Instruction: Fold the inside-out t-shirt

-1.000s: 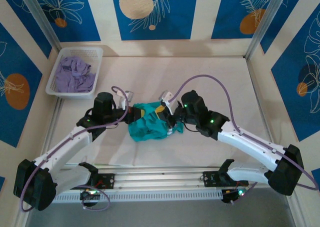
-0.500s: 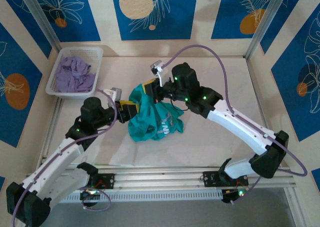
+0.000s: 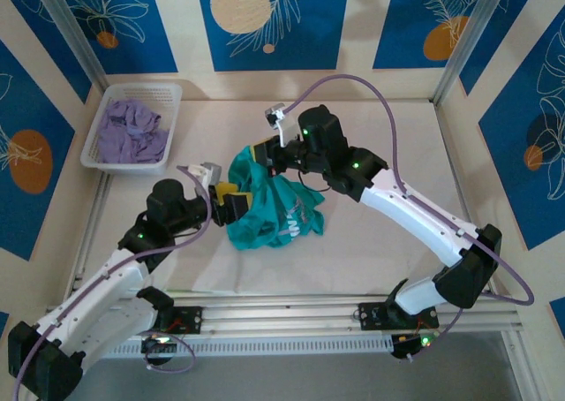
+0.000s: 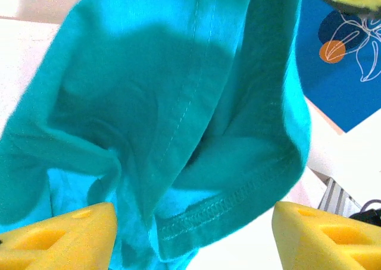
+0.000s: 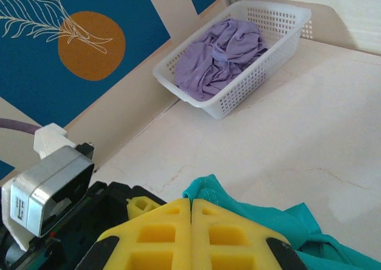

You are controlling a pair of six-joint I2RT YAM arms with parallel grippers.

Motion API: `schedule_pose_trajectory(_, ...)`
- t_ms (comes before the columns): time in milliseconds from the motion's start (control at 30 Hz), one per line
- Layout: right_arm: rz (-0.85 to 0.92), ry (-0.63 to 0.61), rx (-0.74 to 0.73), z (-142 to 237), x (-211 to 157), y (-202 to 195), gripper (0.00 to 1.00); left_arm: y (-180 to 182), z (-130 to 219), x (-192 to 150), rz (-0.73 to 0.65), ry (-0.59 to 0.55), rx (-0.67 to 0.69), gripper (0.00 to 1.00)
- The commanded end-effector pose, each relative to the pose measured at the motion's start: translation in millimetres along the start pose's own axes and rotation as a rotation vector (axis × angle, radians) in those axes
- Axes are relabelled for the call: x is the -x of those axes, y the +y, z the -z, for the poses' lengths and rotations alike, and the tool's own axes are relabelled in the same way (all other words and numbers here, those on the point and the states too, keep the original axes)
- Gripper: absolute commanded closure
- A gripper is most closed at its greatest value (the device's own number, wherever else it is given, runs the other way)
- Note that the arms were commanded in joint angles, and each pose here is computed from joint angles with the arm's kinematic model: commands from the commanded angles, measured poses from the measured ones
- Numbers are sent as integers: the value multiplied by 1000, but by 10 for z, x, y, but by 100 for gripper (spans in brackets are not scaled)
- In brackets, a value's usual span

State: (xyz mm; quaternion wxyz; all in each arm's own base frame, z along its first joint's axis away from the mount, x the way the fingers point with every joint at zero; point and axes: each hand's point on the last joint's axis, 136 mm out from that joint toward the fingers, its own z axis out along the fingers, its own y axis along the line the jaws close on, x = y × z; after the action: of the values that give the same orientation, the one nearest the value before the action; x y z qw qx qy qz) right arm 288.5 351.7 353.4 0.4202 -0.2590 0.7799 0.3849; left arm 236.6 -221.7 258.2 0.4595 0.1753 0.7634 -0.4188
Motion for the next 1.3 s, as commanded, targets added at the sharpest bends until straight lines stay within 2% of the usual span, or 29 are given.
schedule_pose_trajectory(0, -9, -44, 26, 81, 164, 43, 100, -29, -30, -84, -27, 11, -13, 29)
schedule_pose_trajectory(233, -18, -54, 39, 87, 193, 25, 100, -78, -189, -164, -8, 47, -47, 28)
schedule_pose_trajectory(600, -20, -59, 39, 121, 150, 3, 100, -31, -238, 73, 41, -40, -23, 43)
schedule_pose_trajectory(767, -16, -63, 34, 132, 150, -11, 100, 29, -221, 102, 82, -58, -5, 54)
schedule_pose_trajectory(1267, -11, -75, 31, 142, 171, -46, 100, 95, -312, -22, 139, -5, -2, 69)
